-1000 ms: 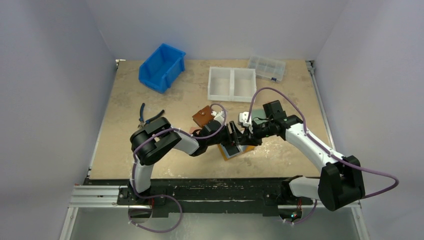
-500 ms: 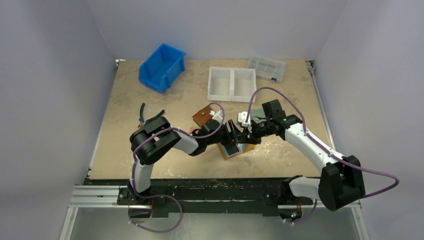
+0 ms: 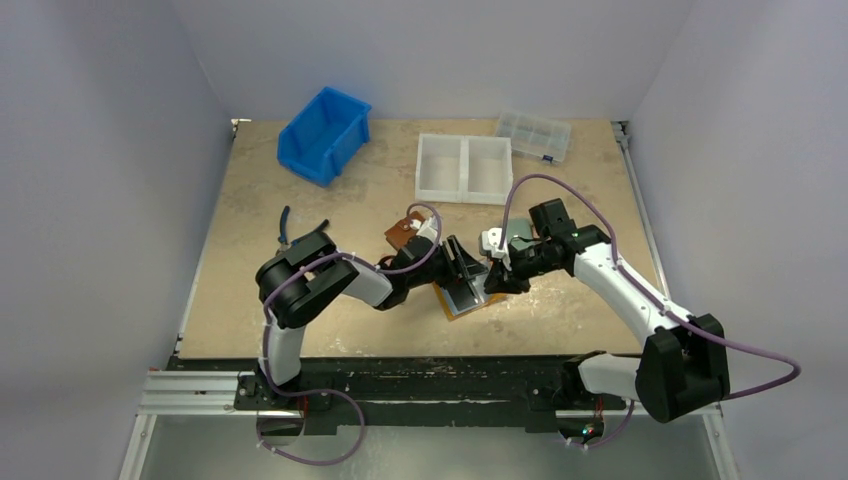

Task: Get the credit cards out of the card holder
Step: Open the card holder at the center of the board.

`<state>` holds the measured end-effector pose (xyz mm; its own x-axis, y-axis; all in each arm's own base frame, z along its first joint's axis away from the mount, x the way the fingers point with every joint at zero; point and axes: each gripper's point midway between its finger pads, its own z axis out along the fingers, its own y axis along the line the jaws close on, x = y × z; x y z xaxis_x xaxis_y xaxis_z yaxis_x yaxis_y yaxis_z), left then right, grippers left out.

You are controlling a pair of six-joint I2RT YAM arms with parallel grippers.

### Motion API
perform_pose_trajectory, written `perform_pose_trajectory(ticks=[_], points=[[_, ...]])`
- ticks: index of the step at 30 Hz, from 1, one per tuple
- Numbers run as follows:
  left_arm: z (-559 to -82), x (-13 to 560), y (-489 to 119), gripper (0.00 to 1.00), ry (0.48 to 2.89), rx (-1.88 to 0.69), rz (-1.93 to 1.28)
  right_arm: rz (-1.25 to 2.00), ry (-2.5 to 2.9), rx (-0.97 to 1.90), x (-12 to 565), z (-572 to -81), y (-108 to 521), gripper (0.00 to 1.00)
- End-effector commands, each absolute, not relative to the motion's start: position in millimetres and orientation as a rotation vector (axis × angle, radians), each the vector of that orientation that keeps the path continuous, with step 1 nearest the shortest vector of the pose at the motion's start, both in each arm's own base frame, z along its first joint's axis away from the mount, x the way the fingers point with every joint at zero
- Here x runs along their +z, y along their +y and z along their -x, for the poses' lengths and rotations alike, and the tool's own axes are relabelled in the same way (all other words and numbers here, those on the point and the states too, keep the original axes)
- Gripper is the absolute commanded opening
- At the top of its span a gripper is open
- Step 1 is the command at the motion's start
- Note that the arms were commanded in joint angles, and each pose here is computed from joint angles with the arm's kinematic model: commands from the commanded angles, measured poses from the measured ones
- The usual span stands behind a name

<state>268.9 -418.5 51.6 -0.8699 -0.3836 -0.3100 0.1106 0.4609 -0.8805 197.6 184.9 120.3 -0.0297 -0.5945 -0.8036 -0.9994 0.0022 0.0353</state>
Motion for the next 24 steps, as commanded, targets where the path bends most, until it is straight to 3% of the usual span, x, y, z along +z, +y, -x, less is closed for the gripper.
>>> perform_pose_trajectory(ticks=[1,11,24], points=[[-277,85,-417,0.54,2.142,-1.448,0.233,1.617,1.681,0.821,126,-207,185,0.21],[-278,98,-412,0.54,2.114,-1.439,0.227,1.415,1.921,0.578,92,-254,183,0.07],[-267,109,-367,0.58,2.089,-1.321,0.26,1.328,2.12,0.43,60,-277,164,0.05]])
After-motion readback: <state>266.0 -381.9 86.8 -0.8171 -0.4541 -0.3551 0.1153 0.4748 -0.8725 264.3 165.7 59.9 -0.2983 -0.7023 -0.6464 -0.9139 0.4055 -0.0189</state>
